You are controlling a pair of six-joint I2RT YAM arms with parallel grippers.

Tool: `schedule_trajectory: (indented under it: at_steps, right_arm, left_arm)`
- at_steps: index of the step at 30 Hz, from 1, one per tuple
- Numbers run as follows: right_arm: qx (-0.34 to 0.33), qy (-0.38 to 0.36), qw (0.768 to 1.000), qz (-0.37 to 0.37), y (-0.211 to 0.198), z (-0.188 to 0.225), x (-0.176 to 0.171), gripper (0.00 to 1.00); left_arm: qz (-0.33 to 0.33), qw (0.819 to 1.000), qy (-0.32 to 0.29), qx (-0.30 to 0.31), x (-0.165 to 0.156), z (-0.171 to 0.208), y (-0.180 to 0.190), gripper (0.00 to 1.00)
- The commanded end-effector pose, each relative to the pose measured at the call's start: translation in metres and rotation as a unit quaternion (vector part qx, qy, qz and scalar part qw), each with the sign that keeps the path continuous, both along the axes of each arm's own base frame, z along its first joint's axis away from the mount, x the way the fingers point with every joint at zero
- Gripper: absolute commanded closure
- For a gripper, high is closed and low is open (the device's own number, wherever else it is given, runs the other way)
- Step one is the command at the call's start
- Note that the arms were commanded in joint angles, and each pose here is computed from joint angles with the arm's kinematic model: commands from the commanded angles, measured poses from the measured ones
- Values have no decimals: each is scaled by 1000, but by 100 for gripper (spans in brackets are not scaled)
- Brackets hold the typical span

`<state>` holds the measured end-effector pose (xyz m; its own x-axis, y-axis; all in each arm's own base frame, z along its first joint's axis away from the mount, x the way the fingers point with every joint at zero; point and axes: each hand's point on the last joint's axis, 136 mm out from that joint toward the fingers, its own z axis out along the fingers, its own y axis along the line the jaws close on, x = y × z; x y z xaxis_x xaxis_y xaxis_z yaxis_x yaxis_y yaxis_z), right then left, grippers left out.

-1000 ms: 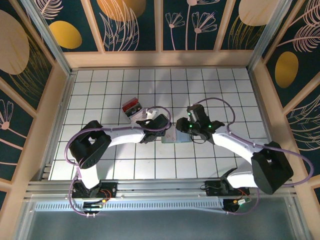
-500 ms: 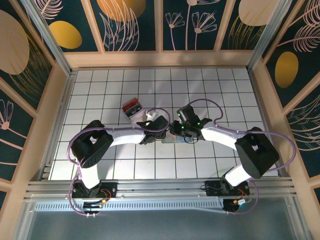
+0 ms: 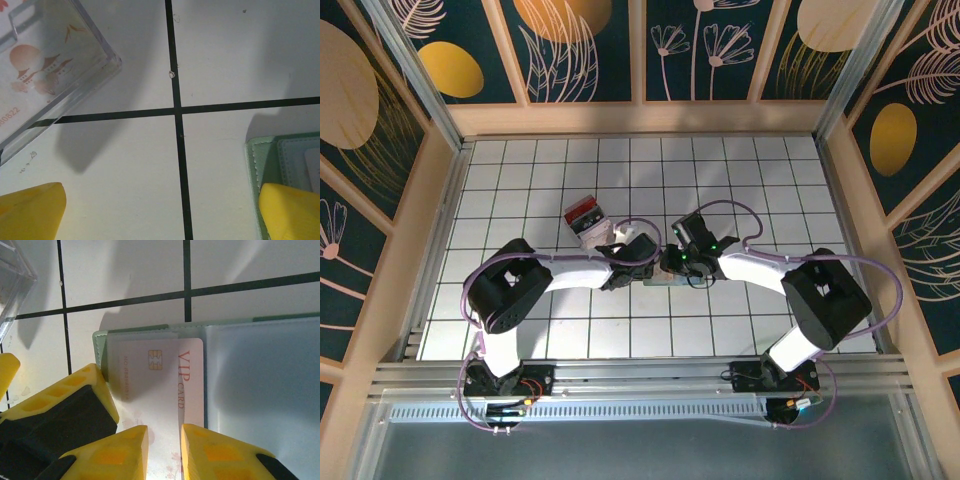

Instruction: Take the credit cards out of the card holder

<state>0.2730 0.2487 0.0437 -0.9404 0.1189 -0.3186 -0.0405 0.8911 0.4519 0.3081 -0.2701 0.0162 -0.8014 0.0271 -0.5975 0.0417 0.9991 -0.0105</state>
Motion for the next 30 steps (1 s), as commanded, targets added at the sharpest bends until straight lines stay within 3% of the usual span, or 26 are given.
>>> schedule_trajectory:
  at_steps: [1,23,30]
  right_arm:
    - [-9,5,1000,-10,-3,-4,3,75]
    - [-1,32,999,-33,-19,-24,-3,75]
    - [45,38,998,-22,-8,-23,-4,75]
  left_arm:
    - [4,999,38,29,-18,-26,19,1]
    - [7,998,57,38,-28,-37,28,1]
    - [4,998,61,34,-28,-39,25,1]
